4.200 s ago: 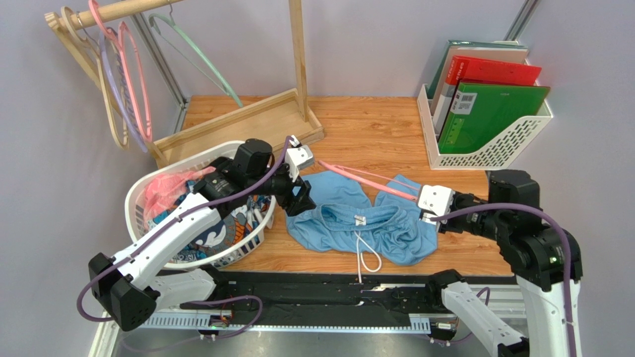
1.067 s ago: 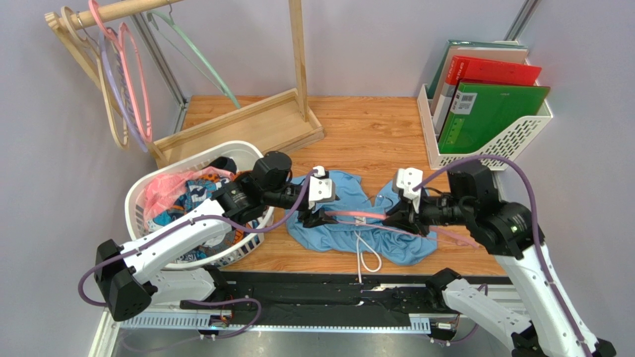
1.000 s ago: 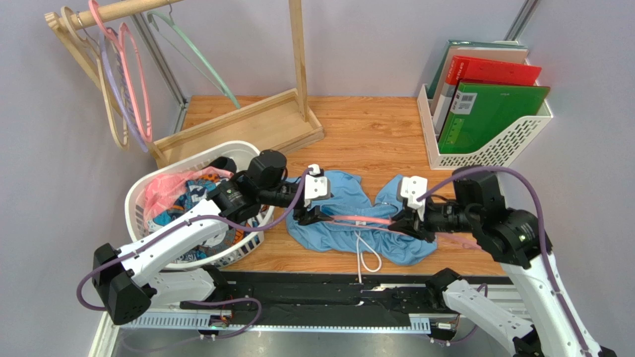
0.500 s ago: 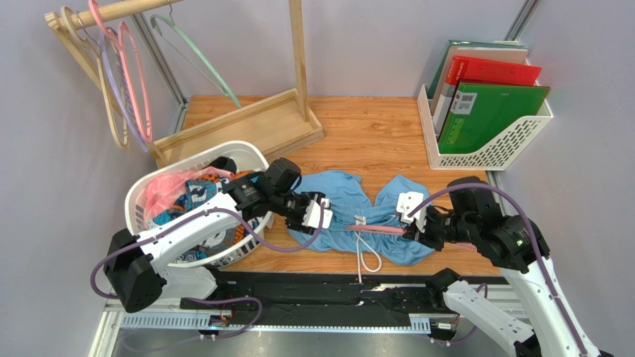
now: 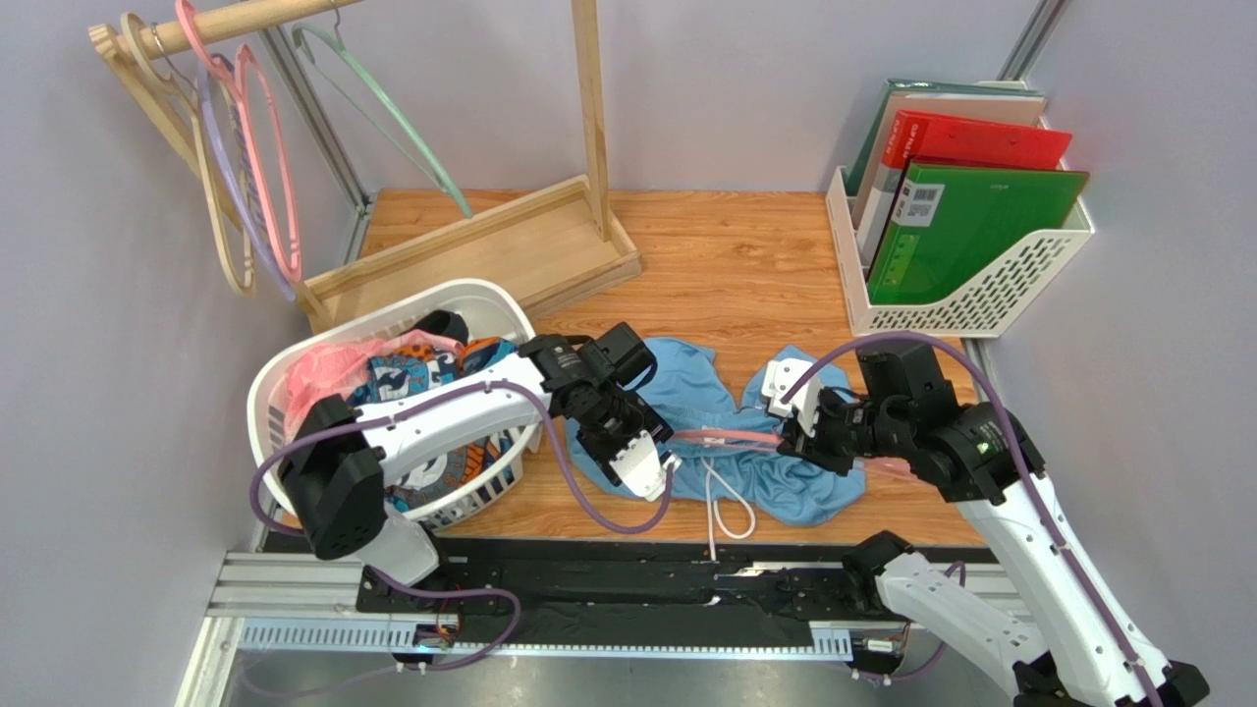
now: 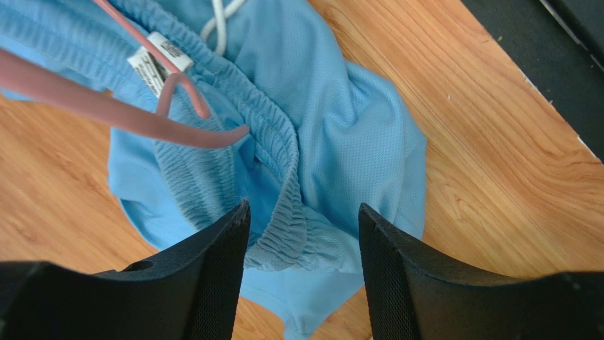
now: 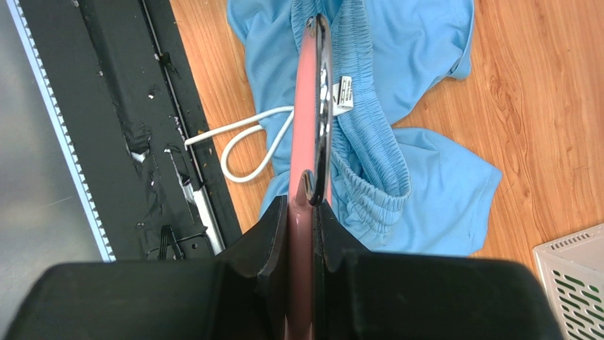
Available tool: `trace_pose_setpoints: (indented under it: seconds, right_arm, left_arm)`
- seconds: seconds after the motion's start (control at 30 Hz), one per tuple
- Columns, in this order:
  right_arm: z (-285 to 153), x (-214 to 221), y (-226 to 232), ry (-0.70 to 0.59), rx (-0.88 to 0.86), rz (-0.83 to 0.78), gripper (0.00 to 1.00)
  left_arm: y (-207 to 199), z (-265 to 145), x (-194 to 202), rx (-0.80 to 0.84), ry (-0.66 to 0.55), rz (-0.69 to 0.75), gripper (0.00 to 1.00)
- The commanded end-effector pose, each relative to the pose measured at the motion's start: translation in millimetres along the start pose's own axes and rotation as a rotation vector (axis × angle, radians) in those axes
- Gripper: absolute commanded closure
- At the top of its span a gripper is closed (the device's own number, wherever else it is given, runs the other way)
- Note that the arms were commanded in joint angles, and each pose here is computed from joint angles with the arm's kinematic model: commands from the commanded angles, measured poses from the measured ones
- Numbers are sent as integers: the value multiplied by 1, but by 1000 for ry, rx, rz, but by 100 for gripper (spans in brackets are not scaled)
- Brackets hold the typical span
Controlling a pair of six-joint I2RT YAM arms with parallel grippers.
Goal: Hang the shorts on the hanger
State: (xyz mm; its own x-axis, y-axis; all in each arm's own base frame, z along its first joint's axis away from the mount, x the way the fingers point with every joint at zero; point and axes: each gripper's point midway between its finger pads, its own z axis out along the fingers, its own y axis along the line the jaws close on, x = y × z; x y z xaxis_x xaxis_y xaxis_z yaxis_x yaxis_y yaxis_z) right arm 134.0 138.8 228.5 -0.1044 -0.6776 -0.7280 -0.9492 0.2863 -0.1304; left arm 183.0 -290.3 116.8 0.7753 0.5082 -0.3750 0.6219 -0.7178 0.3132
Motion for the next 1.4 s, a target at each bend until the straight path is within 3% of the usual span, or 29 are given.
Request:
trace_pose_setpoints:
  seconds: [0.0, 0.13, 0.3, 0.77, 0.87, 0.9, 1.0, 1.03, 1.17, 1.37]
  right_arm:
    - [6, -20, -12, -94, 37, -34, 100]
    - [11, -20, -13, -111, 38, -40, 100]
    - [17, -24, -17, -126, 35, -54, 100]
    - [33, -20, -16, -164, 16, -69, 100]
    - [32, -23, -15, -190, 23, -83, 100]
    - [33, -21, -13, -189, 17, -81, 100]
    - [35, -19, -12, -205, 25, -88, 100]
    - [35, -20, -14, -212, 32, -92, 100]
    - [39, -21, -13, -230, 26, -98, 100]
    - [47, -26, -15, -286, 20, -102, 100]
  left_arm:
    - [12, -11, -3, 6, -1, 35, 38]
    - [13, -28, -12, -17, -71, -86, 33]
    - [19, -44, 10, -92, -61, -210, 32]
    - [30, -6, 36, -61, -53, -470, 36]
    - [31, -3, 35, -61, -63, -491, 48]
    - [31, -3, 34, -60, -68, -496, 65]
    - [32, -10, 26, -75, -96, -489, 90]
    - [32, -13, 23, -81, -107, -495, 94]
    - [37, -26, 8, -102, -160, -511, 100]
    - [46, -45, -10, -144, -191, -506, 100]
